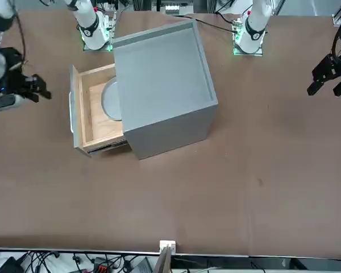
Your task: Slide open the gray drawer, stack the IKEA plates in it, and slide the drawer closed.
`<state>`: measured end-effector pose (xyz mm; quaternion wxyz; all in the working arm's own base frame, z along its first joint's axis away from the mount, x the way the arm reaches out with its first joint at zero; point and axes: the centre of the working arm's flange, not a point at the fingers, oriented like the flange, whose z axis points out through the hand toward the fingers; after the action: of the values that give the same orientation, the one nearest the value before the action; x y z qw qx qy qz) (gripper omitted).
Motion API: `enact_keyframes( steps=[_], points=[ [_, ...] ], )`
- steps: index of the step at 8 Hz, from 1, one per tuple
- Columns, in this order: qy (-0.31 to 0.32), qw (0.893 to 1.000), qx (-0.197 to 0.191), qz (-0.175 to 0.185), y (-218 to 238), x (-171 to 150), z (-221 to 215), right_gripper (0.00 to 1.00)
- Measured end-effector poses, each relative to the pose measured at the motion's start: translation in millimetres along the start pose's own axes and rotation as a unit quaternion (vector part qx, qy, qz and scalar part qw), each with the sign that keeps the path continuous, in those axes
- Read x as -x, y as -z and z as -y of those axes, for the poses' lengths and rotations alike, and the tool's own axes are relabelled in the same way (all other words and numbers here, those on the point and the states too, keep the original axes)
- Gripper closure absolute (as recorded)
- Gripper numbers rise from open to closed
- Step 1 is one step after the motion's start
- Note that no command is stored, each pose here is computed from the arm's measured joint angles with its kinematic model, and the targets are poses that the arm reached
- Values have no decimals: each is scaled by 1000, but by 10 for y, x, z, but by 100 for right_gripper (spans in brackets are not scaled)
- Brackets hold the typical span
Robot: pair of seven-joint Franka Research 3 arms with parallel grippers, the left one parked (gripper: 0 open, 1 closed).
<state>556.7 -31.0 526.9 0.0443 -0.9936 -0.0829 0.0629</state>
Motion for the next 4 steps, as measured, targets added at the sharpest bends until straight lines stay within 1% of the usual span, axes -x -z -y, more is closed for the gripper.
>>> enact_keyframes(
  steps=[1, 2, 3, 4],
  points=[
    [2, 1000, -1, 5, -196, -91, -30, 82],
    [5, 1000, -3, 14, -413, -164, -13, 93],
    [7, 1000, -5, 23, -627, -209, 1, 99],
    [6, 999, -13, 31, -805, -234, 13, 100]
  ],
)
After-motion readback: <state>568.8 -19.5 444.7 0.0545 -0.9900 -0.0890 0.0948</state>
